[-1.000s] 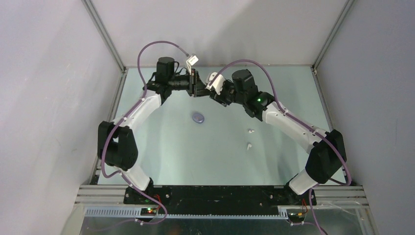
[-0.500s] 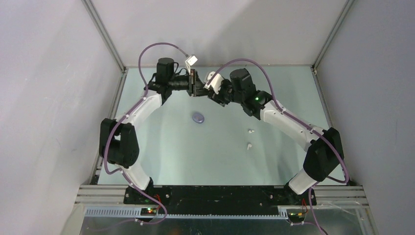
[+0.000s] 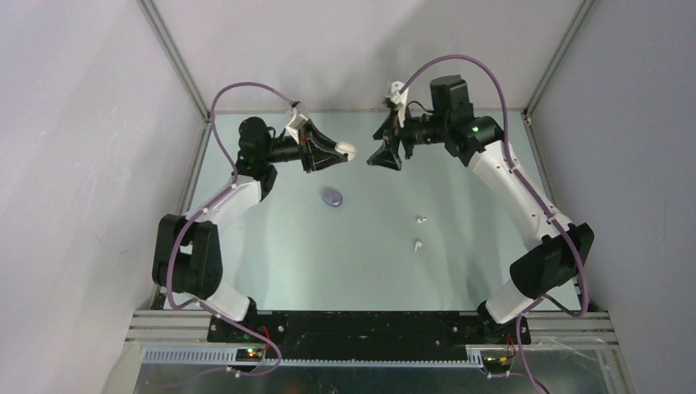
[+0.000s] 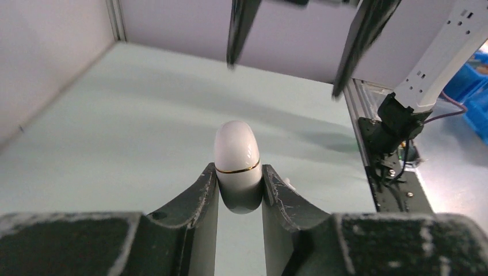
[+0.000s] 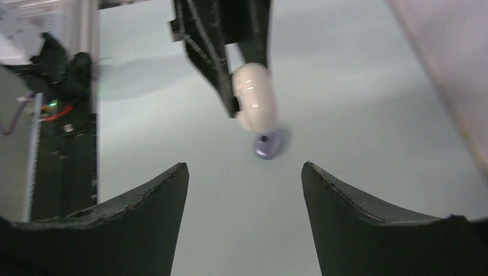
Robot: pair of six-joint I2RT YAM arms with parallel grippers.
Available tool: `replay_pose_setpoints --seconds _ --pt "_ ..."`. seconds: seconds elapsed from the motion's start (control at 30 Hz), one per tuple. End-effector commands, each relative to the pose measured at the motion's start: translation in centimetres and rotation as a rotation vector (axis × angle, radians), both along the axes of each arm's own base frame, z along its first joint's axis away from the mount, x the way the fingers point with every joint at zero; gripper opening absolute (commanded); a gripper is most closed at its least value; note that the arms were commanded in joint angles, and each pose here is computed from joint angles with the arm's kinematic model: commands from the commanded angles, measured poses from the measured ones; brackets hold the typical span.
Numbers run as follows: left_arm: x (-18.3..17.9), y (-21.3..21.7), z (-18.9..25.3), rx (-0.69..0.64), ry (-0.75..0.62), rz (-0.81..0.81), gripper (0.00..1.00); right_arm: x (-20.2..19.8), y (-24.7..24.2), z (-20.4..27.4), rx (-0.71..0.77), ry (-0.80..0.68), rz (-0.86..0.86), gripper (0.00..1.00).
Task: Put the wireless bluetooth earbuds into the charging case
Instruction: Pass from the right arm to the left, then open the charging case.
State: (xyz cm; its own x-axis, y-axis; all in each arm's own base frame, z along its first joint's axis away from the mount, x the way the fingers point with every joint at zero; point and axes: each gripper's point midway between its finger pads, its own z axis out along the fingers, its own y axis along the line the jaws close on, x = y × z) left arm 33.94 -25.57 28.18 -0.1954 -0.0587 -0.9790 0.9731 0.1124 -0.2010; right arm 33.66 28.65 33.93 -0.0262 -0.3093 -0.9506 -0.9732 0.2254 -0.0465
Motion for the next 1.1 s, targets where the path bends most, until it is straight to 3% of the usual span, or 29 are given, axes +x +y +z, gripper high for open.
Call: replay_pose_setpoints --seconds 0.0,0.43,0.57,0.7,1.07 --pt "-2.2 -0.4 5.6 -0.071 -0.327 -0.05 0.0 -3.5 2.2 0.1 0.01 0.088 0.133 0.76" --pt "-3.0 -0.7 5.7 -0.072 -0.39 -0.109 0.0 -1.5 4.4 1.8 0.076 0.134 0.121 0.66" --pt "-3.2 -0.8 5.7 -0.069 -0.388 -0.121 0.0 -1.3 4.7 2.1 0.093 0.15 0.125 0.53" --pt "-3.2 -0.9 5.7 -0.067 -0.384 -0.129 0.0 -0.8 5.0 2.3 0.112 0.171 0.119 0.45" --pt "-3.0 -1.1 5.7 -0.064 -0.379 -0.14 0.0 2.6 3.9 3.3 0.156 0.181 -0.012 0.41"
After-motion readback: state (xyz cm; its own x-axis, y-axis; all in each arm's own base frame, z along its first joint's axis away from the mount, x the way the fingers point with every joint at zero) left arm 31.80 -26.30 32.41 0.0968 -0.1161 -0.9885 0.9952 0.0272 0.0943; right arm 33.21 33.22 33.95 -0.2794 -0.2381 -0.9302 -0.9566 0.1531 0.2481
